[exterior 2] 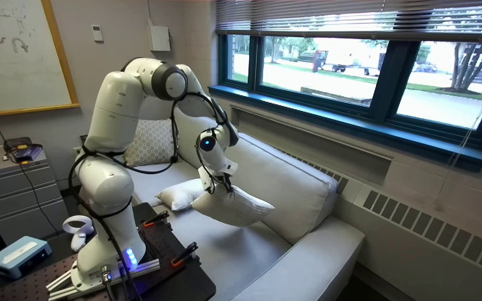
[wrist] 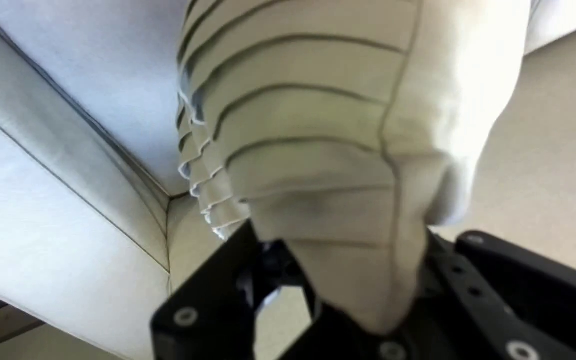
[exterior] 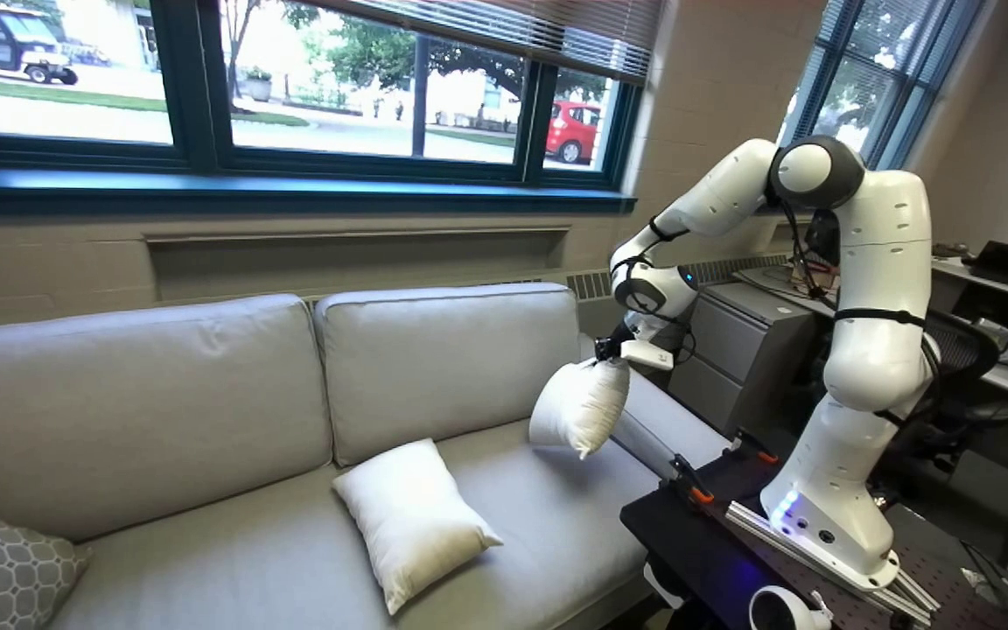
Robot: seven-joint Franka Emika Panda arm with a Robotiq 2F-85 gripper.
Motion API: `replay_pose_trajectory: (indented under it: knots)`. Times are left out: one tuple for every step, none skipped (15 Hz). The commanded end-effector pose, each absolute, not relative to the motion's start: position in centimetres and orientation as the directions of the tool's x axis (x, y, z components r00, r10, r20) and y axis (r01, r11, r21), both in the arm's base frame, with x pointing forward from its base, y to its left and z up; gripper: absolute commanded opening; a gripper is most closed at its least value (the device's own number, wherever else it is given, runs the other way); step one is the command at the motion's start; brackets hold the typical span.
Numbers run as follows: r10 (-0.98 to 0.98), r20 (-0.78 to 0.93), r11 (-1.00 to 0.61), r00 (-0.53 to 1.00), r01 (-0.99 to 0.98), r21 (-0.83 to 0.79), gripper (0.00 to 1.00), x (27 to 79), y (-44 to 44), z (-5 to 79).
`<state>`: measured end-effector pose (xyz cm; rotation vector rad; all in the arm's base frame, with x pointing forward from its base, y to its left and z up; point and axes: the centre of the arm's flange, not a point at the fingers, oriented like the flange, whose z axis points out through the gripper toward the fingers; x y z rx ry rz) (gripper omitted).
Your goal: Put the pillows upright against the armrest of the couch
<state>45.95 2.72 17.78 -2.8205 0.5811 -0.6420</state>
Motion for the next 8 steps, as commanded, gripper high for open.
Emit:
replay_pose_trajectory:
  knots:
    - [-0.367,0.370,-0.930,0.853,-0.326,-0.170,0.02,49.6,-0.2,16.8]
    - [-0.360,0.378,-0.933,0.853,-0.329,-0.146,0.02,49.8,-1.1,16.2]
    - [-0.363,0.394,-0.931,0.844,-0.340,-0.130,0.02,49.8,-2.2,16.0]
    - [-0.359,0.414,-0.932,0.837,-0.344,-0.112,0.02,50.0,-3.5,16.0]
    - [-0.370,0.441,-0.926,0.818,-0.364,-0.101,0.02,49.9,-4.6,16.4]
    - [-0.380,0.462,-0.920,0.801,-0.381,-0.095,0.02,49.9,-5.4,16.8]
    - [-0.385,0.494,-0.915,0.779,-0.392,-0.095,0.02,50.0,-6.3,17.4]
    - [-0.389,0.519,-0.910,0.761,-0.403,-0.091,0.02,50.2,-6.9,18.1]
